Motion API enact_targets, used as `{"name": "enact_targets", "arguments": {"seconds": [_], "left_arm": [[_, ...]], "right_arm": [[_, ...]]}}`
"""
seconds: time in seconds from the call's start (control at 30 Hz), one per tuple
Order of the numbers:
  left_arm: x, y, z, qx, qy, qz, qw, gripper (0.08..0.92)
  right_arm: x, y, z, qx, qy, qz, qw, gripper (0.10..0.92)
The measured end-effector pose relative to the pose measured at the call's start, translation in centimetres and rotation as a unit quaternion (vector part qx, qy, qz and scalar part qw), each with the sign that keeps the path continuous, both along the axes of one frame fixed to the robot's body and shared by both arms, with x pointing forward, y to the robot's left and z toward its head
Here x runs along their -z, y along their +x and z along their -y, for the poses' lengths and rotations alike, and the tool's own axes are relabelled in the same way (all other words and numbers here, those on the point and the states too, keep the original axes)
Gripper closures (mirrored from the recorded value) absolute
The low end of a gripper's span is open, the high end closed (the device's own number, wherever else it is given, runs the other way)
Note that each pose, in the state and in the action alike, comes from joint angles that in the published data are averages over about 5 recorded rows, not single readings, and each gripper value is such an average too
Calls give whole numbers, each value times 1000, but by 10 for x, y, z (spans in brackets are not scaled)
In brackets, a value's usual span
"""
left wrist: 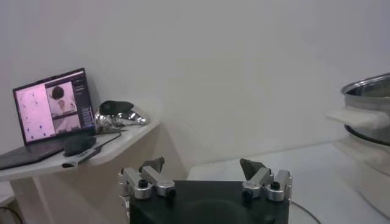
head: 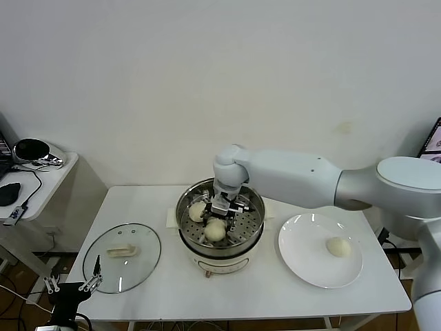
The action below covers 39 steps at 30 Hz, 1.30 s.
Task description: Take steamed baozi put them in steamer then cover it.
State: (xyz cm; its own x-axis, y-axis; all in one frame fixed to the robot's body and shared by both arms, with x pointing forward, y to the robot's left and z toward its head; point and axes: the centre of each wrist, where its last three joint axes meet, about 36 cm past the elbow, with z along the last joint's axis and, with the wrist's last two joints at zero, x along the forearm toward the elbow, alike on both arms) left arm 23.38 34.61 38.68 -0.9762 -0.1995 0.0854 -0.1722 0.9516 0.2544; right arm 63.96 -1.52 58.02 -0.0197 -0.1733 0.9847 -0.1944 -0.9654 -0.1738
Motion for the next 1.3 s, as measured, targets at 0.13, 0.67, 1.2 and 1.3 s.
{"name": "enact_targets", "arguments": {"seconds": [0.13, 0.67, 1.2, 1.3], "left_arm": [[0, 0, 0, 0, 0, 1, 1000, 177], [-6, 4, -1, 7, 6, 8, 1000, 177], [-8, 12, 2, 24, 9, 10, 1000, 177], [-7, 12, 4, 26, 8, 9, 1000, 177]], "right_arm": [[1, 0, -1, -8, 2, 0, 1000, 284], [-64, 2, 44, 78, 21, 14, 997, 200], [-98, -28, 220, 404, 50, 31, 913, 200], [-88, -37, 255, 445, 49, 32, 894, 200]]}}
